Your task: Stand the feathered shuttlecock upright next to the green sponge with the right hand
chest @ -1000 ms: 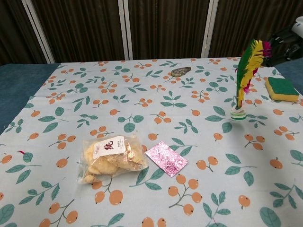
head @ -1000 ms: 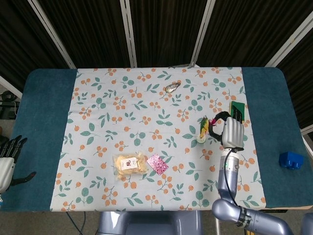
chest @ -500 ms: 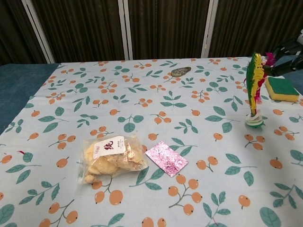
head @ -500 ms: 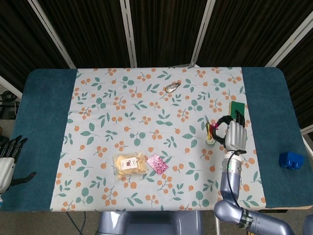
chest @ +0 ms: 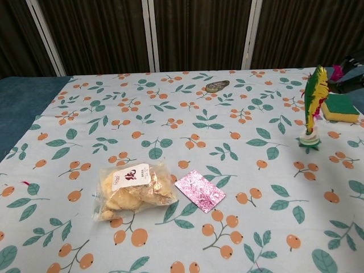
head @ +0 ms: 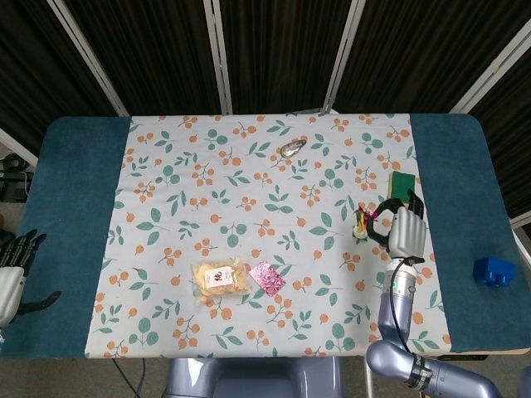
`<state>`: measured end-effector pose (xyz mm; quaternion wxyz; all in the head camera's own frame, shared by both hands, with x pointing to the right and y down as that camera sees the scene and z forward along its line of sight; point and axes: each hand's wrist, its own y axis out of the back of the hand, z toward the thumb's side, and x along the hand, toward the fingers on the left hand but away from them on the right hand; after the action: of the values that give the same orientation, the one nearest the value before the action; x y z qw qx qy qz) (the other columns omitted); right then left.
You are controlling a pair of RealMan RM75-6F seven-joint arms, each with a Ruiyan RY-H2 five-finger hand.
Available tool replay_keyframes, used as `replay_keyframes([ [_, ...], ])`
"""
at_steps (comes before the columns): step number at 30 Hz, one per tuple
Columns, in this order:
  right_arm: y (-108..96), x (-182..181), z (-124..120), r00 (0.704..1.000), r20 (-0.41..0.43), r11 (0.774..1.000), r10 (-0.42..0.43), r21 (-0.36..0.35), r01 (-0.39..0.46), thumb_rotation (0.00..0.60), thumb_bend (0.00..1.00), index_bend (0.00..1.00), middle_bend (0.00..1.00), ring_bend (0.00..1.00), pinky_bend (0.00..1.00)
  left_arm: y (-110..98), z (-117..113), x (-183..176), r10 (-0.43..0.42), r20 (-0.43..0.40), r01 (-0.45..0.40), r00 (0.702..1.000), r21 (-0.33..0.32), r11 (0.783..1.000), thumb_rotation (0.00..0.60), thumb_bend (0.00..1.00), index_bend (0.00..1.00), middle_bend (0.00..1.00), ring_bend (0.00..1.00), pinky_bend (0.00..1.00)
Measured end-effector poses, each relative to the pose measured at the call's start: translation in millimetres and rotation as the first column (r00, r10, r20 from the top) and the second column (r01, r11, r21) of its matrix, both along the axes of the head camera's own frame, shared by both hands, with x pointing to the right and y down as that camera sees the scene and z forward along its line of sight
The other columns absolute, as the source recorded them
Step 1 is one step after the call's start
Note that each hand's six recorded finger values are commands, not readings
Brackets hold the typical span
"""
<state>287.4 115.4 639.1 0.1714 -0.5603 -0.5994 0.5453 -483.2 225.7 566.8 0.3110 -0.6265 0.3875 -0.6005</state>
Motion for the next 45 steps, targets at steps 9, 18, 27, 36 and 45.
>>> replay_keyframes([
  [9, 11.6, 19.4, 3.2, 0.999, -0.024, 0.999, 0.038, -0.033, -0.039, 0.600, 0.44, 0.62, 0.35, 0.00, 0.00, 0.2, 0.1, 0.2, -0.001, 0.002, 0.001, 1.000, 0.000, 1.000, 0.560, 0.20, 0.00, 0.00, 0.00, 0.00],
  [18, 13.2, 27.0, -2.0, 0.998, -0.044, 0.999, 0.040, -0.019, -0.041, 0.600, 0.41, 0.37, 0.18, 0.00, 0.00, 0.2, 0.2, 0.3, 0.001, 0.004, -0.001, 1.000, -0.001, 1.000, 0.560, 0.20, 0.00, 0.00, 0.00, 0.00],
  [27, 19.8, 40.5, -9.0, 0.995, -0.093, 0.999, 0.030, -0.023, -0.033, 0.600, 0.29, 0.05, 0.00, 0.00, 0.00, 0.2, -0.6, 0.1, 0.000, 0.002, 0.000, 1.000, 0.002, 1.000, 0.561, 0.20, 0.00, 0.00, 0.00, 0.00],
  [36, 34.9, 63.4, -14.5, 0.989, -0.145, 0.998, 0.015, -0.061, -0.024, 0.600, 0.22, 0.00, 0.00, 0.00, 0.00, 0.3, -1.1, 1.0, 0.005, 0.002, -0.005, 1.000, 0.004, 1.000, 0.561, 0.20, 0.00, 0.00, 0.00, 0.00],
  [45, 39.5, 78.5, -24.4, 0.986, -0.165, 0.997, 0.015, -0.070, -0.027, 0.600, 0.20, 0.00, 0.00, 0.00, 0.00, 0.2, -0.9, 1.2, 0.008, 0.006, -0.008, 1.000, 0.005, 1.000, 0.559, 0.20, 0.00, 0.00, 0.00, 0.00],
])
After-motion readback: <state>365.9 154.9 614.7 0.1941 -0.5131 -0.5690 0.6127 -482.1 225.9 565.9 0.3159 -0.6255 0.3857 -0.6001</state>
